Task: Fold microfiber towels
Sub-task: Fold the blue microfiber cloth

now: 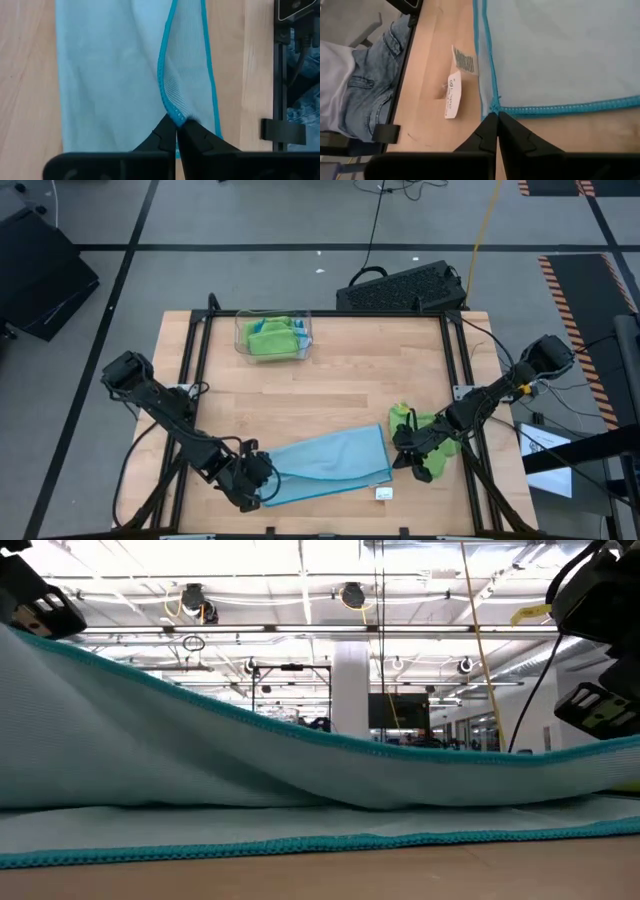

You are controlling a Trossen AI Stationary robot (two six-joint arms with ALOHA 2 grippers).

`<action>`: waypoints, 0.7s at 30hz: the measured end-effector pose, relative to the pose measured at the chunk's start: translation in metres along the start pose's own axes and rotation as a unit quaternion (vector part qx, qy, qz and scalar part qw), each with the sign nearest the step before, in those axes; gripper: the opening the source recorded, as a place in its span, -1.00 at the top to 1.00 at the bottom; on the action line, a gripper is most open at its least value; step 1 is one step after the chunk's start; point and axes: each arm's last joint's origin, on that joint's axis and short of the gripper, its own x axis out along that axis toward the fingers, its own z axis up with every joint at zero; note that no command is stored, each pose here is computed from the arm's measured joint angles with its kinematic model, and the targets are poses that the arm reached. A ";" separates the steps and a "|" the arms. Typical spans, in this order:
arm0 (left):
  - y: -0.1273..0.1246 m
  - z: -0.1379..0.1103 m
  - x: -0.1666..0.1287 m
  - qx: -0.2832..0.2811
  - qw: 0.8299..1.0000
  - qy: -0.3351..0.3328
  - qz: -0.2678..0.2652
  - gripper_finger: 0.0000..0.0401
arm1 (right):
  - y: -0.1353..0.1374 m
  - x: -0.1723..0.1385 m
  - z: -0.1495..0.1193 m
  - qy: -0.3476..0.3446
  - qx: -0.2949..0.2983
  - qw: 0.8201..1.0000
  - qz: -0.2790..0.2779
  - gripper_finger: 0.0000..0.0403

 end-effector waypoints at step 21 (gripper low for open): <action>-0.006 0.000 -0.001 -0.014 1.000 -0.013 -0.022 0.89 | 0.007 0.021 -0.011 0.022 0.005 0.999 0.031 0.94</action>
